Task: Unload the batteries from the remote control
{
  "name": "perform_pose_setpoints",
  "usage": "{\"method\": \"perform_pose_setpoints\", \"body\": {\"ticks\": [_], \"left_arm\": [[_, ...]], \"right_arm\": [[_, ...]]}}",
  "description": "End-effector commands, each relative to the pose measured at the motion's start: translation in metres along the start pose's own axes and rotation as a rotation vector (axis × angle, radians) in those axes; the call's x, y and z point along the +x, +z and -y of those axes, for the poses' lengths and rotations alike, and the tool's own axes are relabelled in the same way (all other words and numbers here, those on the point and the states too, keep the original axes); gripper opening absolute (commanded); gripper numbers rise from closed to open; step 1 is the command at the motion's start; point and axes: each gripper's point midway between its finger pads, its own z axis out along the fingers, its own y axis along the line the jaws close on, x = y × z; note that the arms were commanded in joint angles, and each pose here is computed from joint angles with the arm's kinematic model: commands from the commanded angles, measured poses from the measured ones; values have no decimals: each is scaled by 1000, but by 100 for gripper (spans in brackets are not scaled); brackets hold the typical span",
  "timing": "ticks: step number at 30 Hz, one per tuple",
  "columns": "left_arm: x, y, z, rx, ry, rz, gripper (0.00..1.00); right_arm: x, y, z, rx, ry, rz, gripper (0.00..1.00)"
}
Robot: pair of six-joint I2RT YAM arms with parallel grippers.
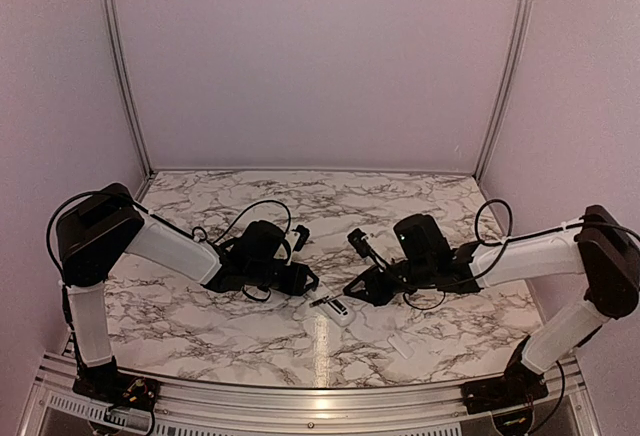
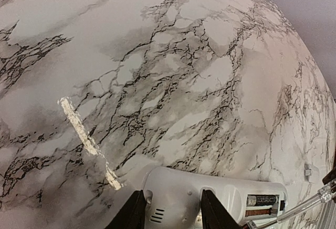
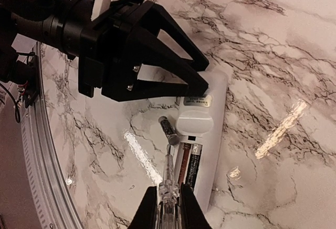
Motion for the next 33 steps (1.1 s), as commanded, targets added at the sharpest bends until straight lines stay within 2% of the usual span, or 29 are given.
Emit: {"method": "perform_pose_setpoints", "body": {"ticks": [1, 17, 23, 33], "left_arm": [[18, 1, 9, 26, 16, -68, 38], [18, 1, 5, -1, 0, -63, 39], [13, -7, -3, -52, -46, -35, 39], [4, -25, 1, -47, -86, 19, 40]], "right_arm": [[-17, 4, -4, -7, -15, 27, 0], [0, -2, -20, -17, 7, -17, 0], [25, -6, -14, 129, 51, -63, 0], [39, -21, 10, 275, 109, -24, 0]]}}
